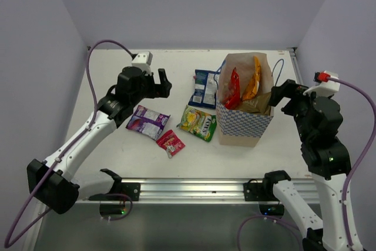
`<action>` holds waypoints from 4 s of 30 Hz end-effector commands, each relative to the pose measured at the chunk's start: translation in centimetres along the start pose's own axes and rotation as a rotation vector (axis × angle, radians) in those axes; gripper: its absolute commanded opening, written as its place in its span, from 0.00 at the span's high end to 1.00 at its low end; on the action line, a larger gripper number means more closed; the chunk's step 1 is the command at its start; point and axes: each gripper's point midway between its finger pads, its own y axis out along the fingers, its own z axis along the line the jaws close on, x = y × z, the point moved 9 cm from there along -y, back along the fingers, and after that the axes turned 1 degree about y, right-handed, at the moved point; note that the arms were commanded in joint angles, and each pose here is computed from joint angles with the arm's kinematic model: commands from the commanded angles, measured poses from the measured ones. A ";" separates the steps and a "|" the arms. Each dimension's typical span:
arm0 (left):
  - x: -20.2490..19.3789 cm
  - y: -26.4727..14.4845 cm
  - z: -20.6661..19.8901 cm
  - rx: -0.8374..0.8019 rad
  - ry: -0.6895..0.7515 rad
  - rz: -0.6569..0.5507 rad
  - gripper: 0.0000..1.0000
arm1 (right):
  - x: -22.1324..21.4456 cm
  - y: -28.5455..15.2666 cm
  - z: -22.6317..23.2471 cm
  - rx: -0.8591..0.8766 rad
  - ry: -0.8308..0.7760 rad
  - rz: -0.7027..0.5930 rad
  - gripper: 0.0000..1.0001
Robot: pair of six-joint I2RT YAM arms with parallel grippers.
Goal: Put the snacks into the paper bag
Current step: Pick up the snack from the center of the board, then place the snack in the paper bag.
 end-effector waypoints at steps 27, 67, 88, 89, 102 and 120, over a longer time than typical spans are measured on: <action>-16.4 3.5 2.7 0.528 0.452 0.420 0.05 | -1.6 0.2 0.8 0.136 -0.015 -0.011 0.01; -12.5 4.5 0.4 0.579 0.451 0.333 1.00 | -1.5 -0.4 0.7 0.139 -0.047 -0.040 0.02; 11.2 -3.1 -7.9 0.274 0.293 -0.328 1.00 | -0.7 -1.2 0.6 0.137 -0.054 -0.051 0.02; 11.9 -3.4 -8.3 0.252 0.294 -0.349 1.00 | -0.7 -1.2 0.6 0.137 -0.054 -0.052 0.02; 17.9 -5.1 -15.9 -0.200 0.195 -0.503 1.00 | -0.6 -1.2 0.6 0.133 -0.055 -0.054 0.02; 15.8 -3.4 -22.0 -0.578 -0.129 -0.385 1.00 | -0.9 -1.1 0.5 0.126 -0.054 -0.057 0.01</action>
